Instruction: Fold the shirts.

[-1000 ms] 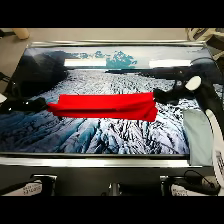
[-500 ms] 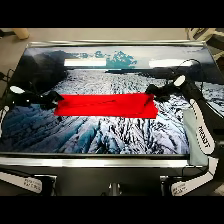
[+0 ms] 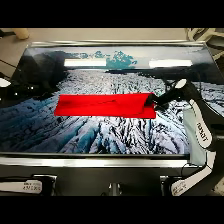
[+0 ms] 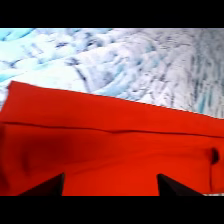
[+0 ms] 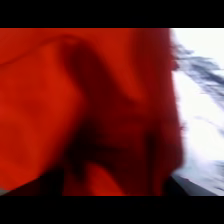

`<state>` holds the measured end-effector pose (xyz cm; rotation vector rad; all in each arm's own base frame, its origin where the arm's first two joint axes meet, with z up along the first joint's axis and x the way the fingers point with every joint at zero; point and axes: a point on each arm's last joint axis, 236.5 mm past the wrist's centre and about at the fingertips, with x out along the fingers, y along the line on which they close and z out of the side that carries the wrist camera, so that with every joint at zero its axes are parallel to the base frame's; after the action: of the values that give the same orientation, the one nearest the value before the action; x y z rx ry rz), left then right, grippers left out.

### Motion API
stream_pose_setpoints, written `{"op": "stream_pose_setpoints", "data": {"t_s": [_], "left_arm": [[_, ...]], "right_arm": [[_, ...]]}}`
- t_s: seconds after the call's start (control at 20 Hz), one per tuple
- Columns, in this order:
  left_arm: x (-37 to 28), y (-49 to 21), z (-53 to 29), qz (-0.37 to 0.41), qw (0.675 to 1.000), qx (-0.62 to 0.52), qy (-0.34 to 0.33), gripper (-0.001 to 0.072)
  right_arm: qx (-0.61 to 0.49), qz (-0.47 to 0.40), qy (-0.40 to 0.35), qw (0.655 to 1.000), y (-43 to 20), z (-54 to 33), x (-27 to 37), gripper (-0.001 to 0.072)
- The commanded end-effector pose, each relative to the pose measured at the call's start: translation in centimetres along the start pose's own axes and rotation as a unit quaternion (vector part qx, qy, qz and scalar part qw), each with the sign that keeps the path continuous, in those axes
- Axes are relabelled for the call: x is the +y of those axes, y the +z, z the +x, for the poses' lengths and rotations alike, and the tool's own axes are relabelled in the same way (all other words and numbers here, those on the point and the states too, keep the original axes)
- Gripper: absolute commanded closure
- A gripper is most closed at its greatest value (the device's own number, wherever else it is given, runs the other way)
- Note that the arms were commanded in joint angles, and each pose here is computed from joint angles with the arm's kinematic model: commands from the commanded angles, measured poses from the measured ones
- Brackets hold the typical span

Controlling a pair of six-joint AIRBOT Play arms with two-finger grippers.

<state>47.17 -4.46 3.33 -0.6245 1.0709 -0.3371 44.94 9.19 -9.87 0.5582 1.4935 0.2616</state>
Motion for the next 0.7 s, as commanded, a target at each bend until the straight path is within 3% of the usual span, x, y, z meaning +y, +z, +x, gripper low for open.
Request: {"op": "stream_pose_setpoints", "data": {"t_s": [0.0,0.05,0.1,0.15,0.2,0.35,0.65], "left_arm": [[-4.4,-1.0,-0.1,0.046,0.999,0.003,-0.018,0.0021],[-5.5,-1.7,0.6,0.057,0.998,0.013,-0.023,0.0028],[-6.4,-2.5,1.4,0.065,0.997,0.024,-0.028,0.0112],[-7.4,-3.6,2.5,0.075,0.996,0.040,-0.033,0.0442],[-8.3,-4.6,3.8,0.085,0.994,0.052,-0.037,0.0666],[-11.3,-8.1,10.0,0.071,0.993,0.079,-0.046,0.0678],[-21.5,-18.8,21.4,-0.032,0.978,0.138,-0.156,0.0678]], "right_arm": [[0.007,-0.001,0.041,0.999,-0.4,2.6,3.3,0.0200],[-0.003,-0.002,0.050,0.999,0.0,2.6,4.1,0.0482],[-0.008,0.001,0.064,0.998,0.1,2.1,5.0,0.0698],[-0.017,-0.001,0.080,0.997,0.4,0.9,6.0,0.0694],[-0.029,-0.017,0.087,0.996,0.5,-0.5,7.0,0.0694],[-0.053,-0.068,0.103,0.991,-0.9,-6.3,10.5,0.0696],[-0.049,-0.150,0.122,0.980,-9.1,-16.8,15.9,0.0696]]}}
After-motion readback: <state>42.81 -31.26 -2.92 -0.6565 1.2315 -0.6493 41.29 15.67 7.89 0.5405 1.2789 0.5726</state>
